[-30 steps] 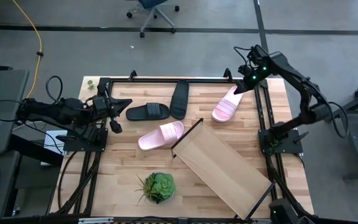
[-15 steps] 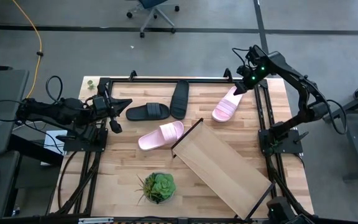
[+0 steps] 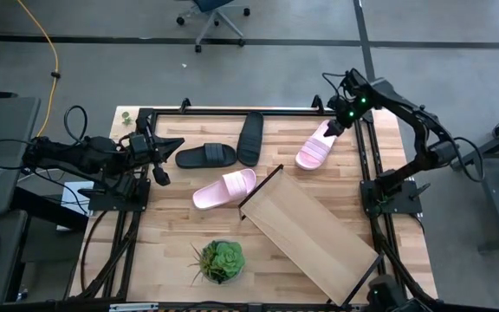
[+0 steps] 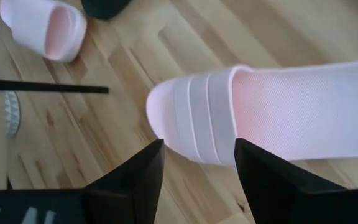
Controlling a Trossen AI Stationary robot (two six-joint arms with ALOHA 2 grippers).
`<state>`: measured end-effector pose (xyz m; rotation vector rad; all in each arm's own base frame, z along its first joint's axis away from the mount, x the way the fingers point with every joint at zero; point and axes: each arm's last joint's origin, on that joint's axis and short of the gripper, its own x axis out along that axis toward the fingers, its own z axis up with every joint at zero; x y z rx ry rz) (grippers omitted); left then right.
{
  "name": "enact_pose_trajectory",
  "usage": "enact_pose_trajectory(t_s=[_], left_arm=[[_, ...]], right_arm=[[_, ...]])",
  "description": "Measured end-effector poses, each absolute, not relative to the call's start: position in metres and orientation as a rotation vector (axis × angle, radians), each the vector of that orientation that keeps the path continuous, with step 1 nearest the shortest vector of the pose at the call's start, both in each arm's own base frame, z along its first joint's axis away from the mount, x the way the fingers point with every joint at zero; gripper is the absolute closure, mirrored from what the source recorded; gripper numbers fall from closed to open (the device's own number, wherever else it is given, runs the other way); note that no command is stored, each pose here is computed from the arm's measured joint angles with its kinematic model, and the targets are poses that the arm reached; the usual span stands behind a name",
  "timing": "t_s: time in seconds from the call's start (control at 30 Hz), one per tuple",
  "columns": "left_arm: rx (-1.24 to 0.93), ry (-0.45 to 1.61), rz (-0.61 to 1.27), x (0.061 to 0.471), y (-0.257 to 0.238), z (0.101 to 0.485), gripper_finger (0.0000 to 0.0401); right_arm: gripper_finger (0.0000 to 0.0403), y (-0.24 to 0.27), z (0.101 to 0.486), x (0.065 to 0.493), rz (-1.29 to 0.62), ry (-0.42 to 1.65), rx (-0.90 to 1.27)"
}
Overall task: Pick and place slides into the shelf
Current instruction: Put the right pink slides on the shelf
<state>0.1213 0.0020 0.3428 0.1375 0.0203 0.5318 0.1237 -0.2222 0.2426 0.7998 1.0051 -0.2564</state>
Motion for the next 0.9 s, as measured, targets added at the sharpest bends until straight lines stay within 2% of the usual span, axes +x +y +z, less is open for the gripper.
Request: enact_pose_trajectory(t_s=[0.4, 0.9], left_arm=[[0.143, 0.034, 0.531, 0.121, 0.002, 0.341, 0.0400], [0.114, 0.078, 0.528, 0.128, 0.001, 0.335, 0.0400]], right_arm=[[0.0215, -0.216, 0.209, 0.121, -0.235, 0.999, 0.783], [0.0215, -0.220, 0.208, 0.123, -0.235, 0.986, 0.688]])
